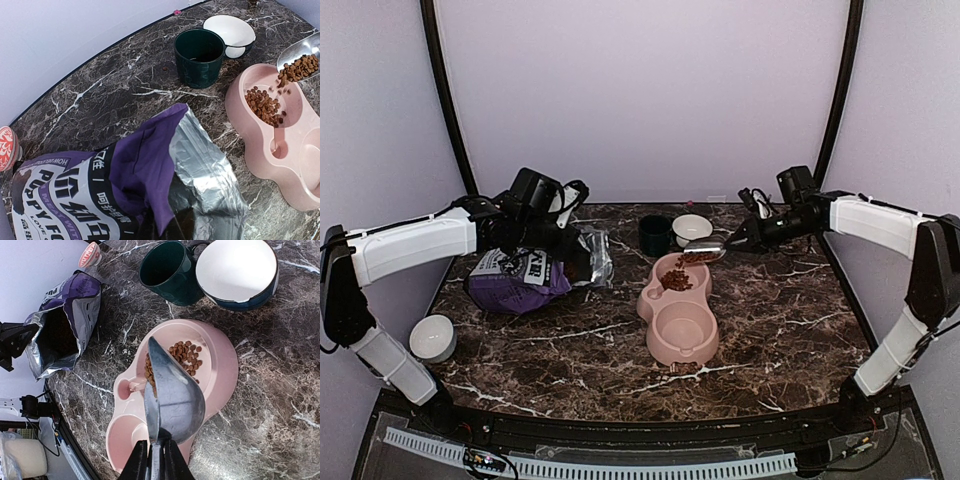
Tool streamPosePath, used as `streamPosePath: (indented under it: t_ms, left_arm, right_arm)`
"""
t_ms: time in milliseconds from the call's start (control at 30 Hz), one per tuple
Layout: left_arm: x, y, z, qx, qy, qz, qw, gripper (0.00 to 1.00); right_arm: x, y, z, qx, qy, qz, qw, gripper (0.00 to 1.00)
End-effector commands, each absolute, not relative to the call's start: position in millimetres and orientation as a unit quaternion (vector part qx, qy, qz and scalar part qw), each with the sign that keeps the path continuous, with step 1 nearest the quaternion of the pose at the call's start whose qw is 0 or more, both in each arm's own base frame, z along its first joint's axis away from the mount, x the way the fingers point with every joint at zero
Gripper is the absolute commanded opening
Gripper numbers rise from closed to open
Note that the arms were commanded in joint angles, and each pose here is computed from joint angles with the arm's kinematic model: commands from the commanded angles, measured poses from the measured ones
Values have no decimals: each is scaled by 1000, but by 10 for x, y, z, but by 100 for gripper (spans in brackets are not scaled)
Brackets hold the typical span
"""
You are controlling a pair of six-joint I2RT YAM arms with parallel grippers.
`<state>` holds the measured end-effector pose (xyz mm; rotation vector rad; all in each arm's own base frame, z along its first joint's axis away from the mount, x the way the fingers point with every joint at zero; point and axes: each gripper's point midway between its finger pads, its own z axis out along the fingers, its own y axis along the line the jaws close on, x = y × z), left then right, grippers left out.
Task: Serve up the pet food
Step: Place the pet food in the pet food bowl.
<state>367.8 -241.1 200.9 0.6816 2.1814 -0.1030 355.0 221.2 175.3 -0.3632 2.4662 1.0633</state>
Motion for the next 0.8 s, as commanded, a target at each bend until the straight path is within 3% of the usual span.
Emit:
streamPosePath:
  t_ms: [0, 767]
  left_arm:
    - [3678, -2317, 2241, 252, 859, -46, 444, 0]
    - [3634, -2345, 2330, 262, 854, -58, 446, 0]
  right_arm:
    - [3606, 2294, 1787, -152, 888, 372, 222, 0]
    - [3573, 2420, 1766, -219, 915, 226, 251, 0]
